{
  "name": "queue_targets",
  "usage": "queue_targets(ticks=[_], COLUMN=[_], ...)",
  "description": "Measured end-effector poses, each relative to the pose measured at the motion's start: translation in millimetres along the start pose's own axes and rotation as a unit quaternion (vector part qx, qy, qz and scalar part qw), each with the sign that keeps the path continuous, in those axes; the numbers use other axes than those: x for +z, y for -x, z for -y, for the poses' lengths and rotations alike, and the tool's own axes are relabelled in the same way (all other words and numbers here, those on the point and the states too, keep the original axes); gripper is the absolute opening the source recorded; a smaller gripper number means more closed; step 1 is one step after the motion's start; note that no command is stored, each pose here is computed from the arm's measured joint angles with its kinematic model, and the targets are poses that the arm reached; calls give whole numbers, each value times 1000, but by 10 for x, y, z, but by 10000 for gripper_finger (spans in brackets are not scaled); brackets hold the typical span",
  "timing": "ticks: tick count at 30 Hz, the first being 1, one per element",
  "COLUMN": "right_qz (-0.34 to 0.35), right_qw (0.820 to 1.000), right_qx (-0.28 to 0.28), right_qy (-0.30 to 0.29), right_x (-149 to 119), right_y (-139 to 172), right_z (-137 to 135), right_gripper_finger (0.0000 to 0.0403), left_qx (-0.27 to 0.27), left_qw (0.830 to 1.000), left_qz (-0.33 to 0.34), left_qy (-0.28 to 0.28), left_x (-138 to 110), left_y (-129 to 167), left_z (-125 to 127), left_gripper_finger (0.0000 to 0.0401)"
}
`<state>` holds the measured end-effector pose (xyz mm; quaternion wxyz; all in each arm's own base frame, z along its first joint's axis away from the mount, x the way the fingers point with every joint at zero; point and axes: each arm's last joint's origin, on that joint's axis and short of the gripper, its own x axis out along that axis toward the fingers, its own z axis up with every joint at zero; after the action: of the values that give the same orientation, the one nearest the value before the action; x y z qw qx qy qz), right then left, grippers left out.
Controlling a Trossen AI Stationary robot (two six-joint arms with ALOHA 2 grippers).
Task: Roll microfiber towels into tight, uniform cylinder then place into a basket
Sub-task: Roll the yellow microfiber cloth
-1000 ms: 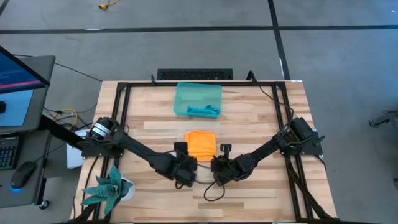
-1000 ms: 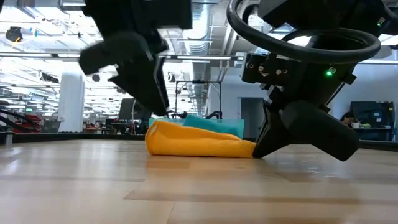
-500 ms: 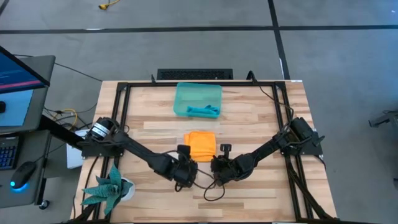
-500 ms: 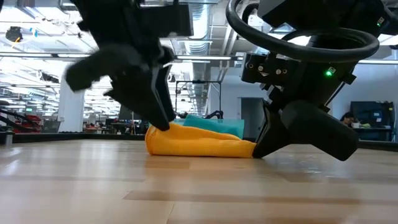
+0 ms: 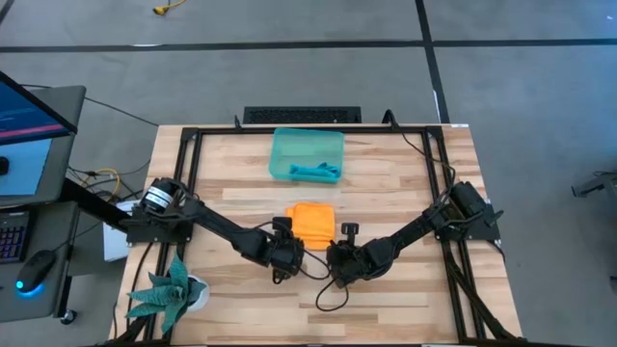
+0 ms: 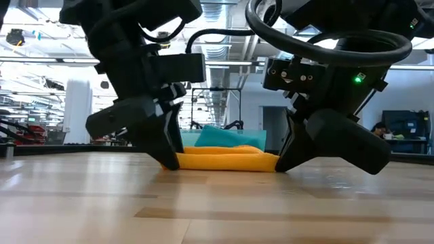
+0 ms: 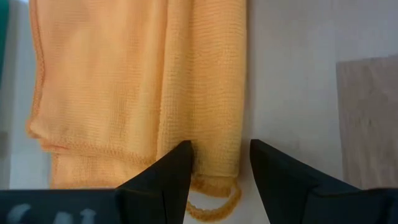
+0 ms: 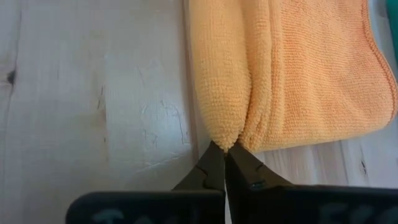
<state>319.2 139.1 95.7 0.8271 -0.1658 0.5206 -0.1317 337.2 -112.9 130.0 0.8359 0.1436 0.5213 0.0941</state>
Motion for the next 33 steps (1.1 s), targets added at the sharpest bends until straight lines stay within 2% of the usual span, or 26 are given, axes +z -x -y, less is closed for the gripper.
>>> queue_targets(ticks=[6, 12, 16, 21, 25, 28, 33], right_qz=[-1, -1, 0, 3, 4, 2, -2], right_qw=[1000, 1000, 1000, 999, 998, 996, 987], right_qx=[4, 6, 9, 24, 30, 62, 152], right_qy=[2, 11, 16, 44, 64, 66, 58], right_x=[1, 2, -2, 39, 96, 153, 289], right_y=[2, 5, 20, 80, 156, 220, 324], right_z=[-2, -6, -24, -69, -125, -169, -226], right_gripper_finger=[17, 12, 18, 16, 11, 13, 14], left_qx=[0, -24, -47, -75, -99, -140, -218], left_qw=[999, 998, 996, 993, 989, 983, 968], left_qz=[-6, -15, -22, -33, -37, -40, -42], left_qy=[37, 58, 73, 81, 101, 114, 114], left_x=[-2, 3, 4, 8, 13, 36, 112], left_y=[-53, -68, -79, -89, -44, 39, 246], left_z=[-96, -132, -147, -180, -190, -161, -98], left_gripper_finger=[158, 150, 109, 21, 16, 21, 14])
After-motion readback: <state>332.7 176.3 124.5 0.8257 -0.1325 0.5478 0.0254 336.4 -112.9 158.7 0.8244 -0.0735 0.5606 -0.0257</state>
